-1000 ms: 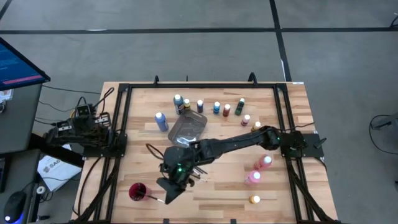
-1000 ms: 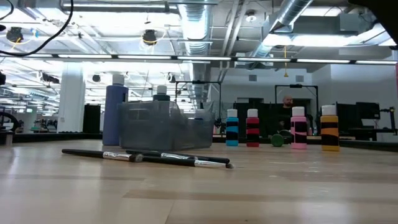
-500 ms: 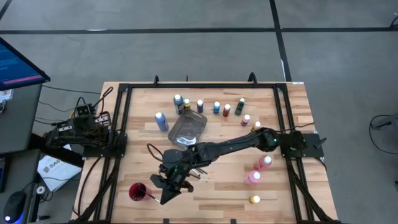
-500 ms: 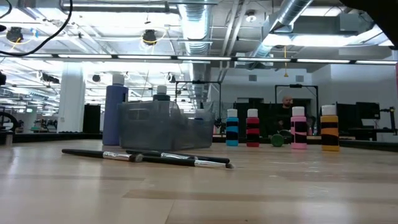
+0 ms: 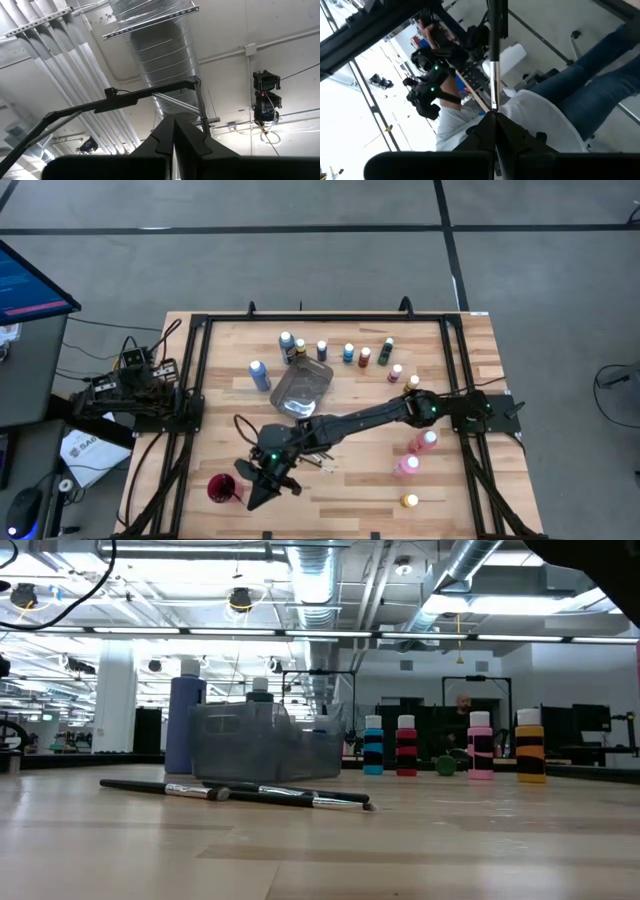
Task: Pick & Place Paint Supplies
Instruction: Put the silver paintbrush into the red cup
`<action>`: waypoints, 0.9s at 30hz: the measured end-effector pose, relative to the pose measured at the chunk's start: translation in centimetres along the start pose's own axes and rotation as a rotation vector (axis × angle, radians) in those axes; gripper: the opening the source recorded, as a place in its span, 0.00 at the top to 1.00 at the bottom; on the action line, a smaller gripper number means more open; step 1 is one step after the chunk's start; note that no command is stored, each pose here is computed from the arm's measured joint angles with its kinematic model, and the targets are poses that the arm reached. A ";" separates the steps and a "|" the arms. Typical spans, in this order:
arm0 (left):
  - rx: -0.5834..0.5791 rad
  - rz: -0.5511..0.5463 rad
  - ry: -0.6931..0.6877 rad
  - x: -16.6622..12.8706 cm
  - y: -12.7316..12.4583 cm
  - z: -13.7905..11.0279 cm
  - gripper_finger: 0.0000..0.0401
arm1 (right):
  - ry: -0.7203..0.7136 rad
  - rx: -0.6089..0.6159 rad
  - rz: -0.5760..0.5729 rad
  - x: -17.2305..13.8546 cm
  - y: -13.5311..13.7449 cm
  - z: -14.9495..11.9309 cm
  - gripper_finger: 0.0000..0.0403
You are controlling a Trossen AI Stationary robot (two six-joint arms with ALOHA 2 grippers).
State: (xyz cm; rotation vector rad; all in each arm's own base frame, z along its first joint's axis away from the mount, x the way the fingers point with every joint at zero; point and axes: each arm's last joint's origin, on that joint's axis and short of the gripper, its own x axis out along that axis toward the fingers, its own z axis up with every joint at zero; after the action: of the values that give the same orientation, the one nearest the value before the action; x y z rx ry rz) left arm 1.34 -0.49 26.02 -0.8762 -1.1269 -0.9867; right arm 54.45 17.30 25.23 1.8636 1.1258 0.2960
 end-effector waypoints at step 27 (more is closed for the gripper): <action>-0.001 -0.001 0.000 0.0 0.0 0.0 0.99 | -0.107 -0.283 0.077 -0.9 1.2 0.4 0.68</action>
State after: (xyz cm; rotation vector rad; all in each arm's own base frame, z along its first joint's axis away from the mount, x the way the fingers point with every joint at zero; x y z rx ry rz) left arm 1.33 -0.49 26.02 -0.8764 -1.1268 -0.9877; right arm 54.89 16.13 26.17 1.6533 0.8913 0.3751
